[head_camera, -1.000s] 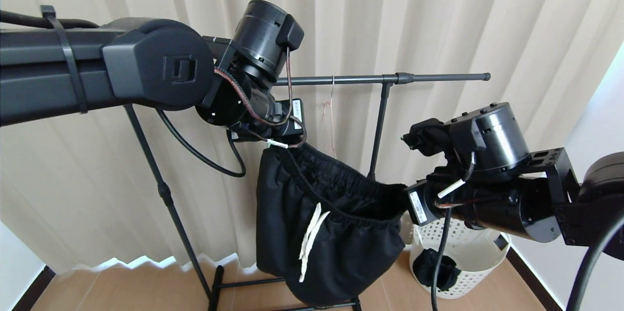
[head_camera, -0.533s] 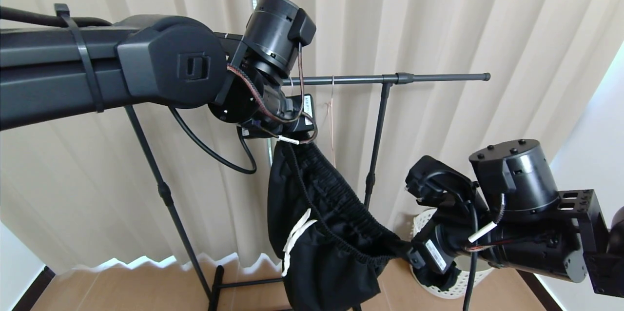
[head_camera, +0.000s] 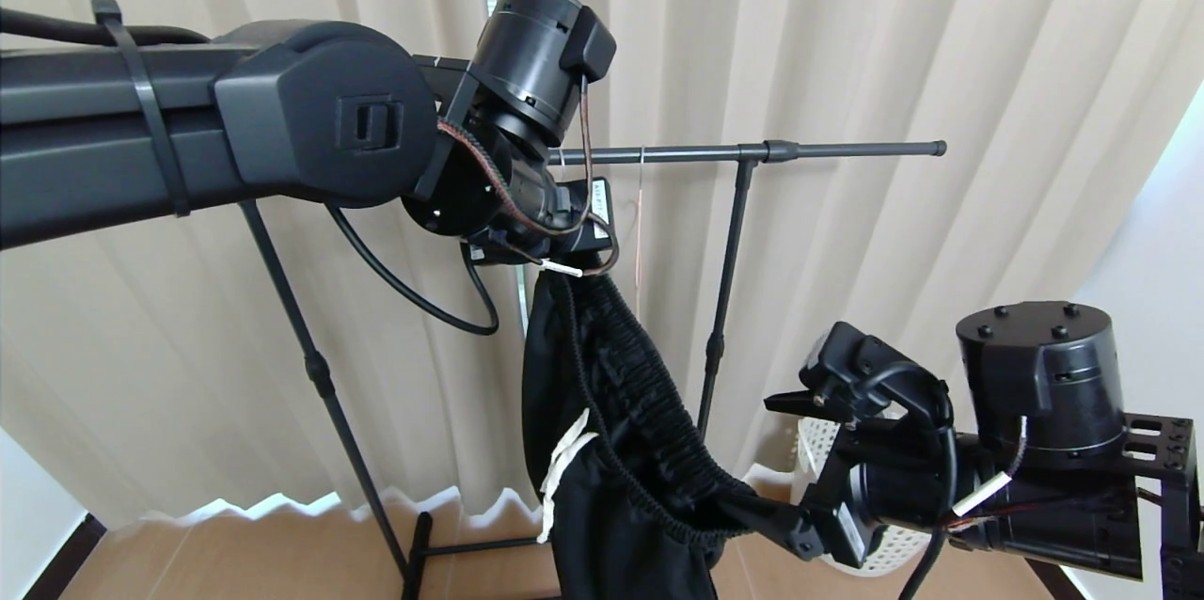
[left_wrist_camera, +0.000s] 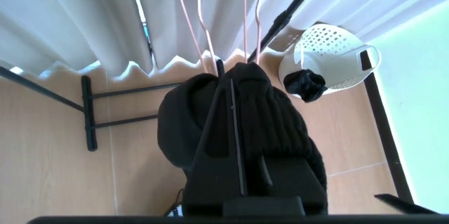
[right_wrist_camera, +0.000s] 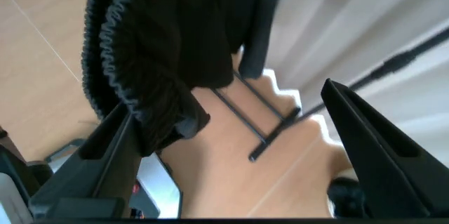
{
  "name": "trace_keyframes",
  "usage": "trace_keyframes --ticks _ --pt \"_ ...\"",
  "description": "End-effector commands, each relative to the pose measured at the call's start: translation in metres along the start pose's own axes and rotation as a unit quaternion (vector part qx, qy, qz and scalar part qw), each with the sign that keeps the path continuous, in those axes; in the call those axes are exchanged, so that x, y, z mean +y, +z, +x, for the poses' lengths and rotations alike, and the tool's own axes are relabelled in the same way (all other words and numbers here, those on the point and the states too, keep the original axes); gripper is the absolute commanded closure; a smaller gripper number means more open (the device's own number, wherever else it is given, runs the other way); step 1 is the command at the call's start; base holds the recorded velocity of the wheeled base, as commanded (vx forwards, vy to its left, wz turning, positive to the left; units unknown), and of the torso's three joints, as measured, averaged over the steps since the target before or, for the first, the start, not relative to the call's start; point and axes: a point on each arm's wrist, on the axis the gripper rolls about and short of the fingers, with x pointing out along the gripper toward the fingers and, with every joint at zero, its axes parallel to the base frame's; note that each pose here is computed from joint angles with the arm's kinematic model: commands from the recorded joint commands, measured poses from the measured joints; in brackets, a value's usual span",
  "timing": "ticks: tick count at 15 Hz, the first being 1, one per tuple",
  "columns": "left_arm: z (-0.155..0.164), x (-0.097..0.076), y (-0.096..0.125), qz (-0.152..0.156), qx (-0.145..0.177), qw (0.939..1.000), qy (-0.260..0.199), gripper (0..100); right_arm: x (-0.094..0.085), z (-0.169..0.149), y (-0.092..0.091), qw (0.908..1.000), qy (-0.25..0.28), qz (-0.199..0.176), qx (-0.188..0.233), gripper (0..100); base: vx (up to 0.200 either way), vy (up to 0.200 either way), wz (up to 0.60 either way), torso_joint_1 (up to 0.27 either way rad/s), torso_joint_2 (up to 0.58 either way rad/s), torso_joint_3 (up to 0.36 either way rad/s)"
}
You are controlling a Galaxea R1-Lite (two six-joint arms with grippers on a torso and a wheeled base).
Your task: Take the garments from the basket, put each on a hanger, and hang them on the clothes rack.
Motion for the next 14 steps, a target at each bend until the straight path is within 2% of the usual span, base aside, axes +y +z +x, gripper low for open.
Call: trace_keyframes --ticks 1,3,5,8,10,13,14 --pt "-0.004 0.004 0.003 -0.005 -0.006 1.0 0.003 100 -0.005 -0.003 -0.009 0.9999 0.007 -0.001 -0.007 0 0.0 0.0 0.0 0.0 0.0 0.0" --pt "0.001 0.016 0.006 -0.015 -0.006 0.9996 0.023 100 -0.013 -0.011 -0.009 0.9995 0.01 -0.002 -0.028 0 0.0 0.0 0.0 0.0 0.0 0.0" --pt "0.001 0.017 0.005 -0.023 -0.004 0.9994 0.024 100 -0.02 -0.021 -0.007 0.9987 0.015 -0.001 -0.048 0 0.0 0.0 0.0 0.0 0.0 0.0" --pt "0.002 0.017 0.005 -0.024 -0.005 0.9993 0.026 100 -0.024 -0.03 -0.004 0.9962 0.051 0.001 -0.071 0 0.0 0.0 0.0 0.0 0.0 0.0" --pt "0.0 0.015 0.001 -0.018 0.002 0.9995 0.025 100 -0.026 -0.026 0.001 0.9955 0.055 0.002 -0.077 0 0.0 0.0 0.0 0.0 0.0 0.0" --pt "-0.008 0.013 -0.009 0.001 0.023 0.9995 0.02 100 -0.018 -0.019 0.02 0.9909 0.079 0.047 -0.098 0 0.0 0.0 0.0 0.0 0.0 0.0" --pt "-0.014 0.015 -0.015 0.019 0.031 0.9992 0.02 100 -0.02 -0.015 0.022 0.9902 0.078 0.044 -0.107 0 0.0 0.0 0.0 0.0 0.0 0.0"
